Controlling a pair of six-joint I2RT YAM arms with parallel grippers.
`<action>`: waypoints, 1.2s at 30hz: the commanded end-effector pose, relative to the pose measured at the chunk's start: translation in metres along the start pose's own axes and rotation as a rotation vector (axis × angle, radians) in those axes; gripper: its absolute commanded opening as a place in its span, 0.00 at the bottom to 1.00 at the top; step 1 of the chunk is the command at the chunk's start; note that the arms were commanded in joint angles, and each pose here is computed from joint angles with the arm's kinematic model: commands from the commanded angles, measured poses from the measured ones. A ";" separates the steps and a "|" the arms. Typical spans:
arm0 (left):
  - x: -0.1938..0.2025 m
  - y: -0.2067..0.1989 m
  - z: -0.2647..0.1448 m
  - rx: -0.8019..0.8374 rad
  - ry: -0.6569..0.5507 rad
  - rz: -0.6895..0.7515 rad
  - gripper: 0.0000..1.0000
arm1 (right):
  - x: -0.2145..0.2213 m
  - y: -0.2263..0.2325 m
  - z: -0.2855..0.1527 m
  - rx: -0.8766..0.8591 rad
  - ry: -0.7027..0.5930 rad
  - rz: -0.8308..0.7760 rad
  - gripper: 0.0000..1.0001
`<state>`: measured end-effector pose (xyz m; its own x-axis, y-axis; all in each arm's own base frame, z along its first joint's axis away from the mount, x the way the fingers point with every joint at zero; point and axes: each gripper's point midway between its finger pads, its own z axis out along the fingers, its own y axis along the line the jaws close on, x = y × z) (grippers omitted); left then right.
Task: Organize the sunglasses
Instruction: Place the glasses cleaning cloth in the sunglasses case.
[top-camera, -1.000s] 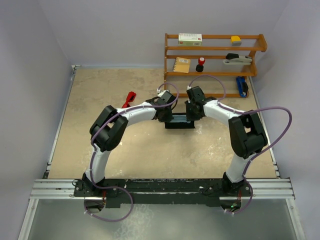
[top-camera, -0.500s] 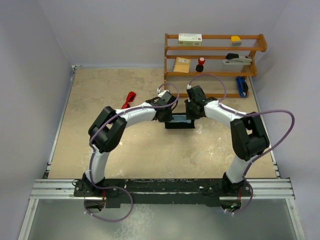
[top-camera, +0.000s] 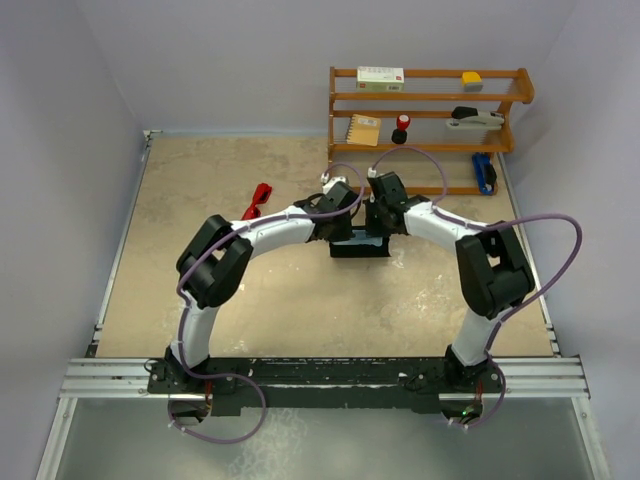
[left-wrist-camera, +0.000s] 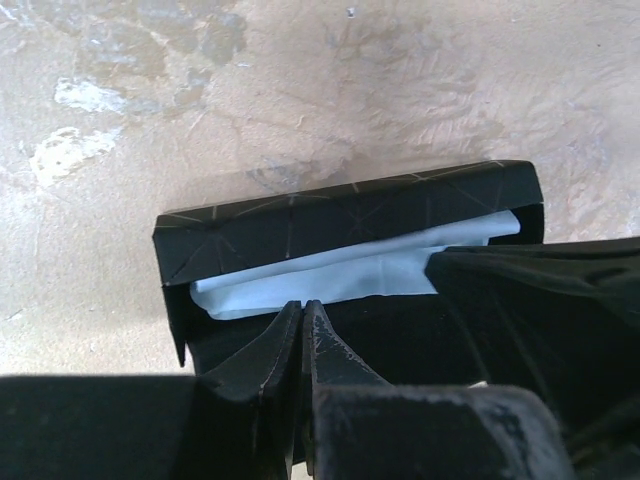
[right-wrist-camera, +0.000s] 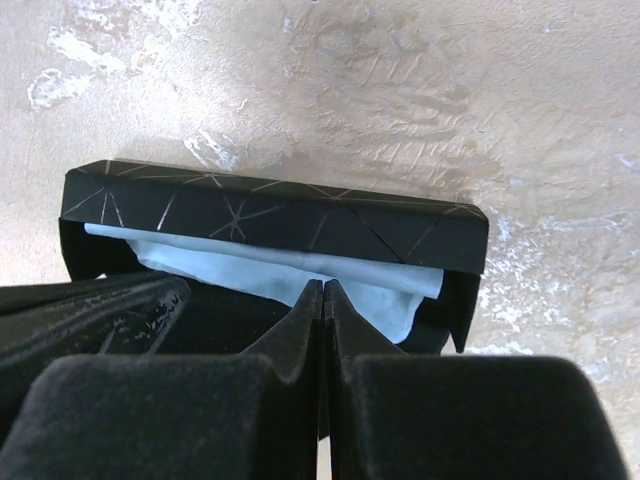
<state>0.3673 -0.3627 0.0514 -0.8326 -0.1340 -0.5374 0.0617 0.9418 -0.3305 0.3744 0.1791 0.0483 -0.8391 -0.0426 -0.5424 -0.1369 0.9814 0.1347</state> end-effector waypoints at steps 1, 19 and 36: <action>-0.016 -0.018 -0.003 0.061 -0.063 -0.015 0.00 | 0.000 0.011 0.010 -0.036 -0.007 0.005 0.00; 0.007 0.022 0.026 -0.085 -0.056 -0.035 0.00 | 0.025 -0.002 0.030 0.018 0.042 -0.020 0.00; 0.012 0.031 0.022 -0.111 -0.055 -0.045 0.00 | 0.029 -0.030 0.010 0.159 0.034 -0.031 0.00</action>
<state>0.3752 -0.3562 0.0254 -0.8024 -0.1882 -0.5664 -0.0051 0.9511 -0.3087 0.3744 0.1795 0.0210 -0.8344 -0.0514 -0.5488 -0.1300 0.9859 0.1054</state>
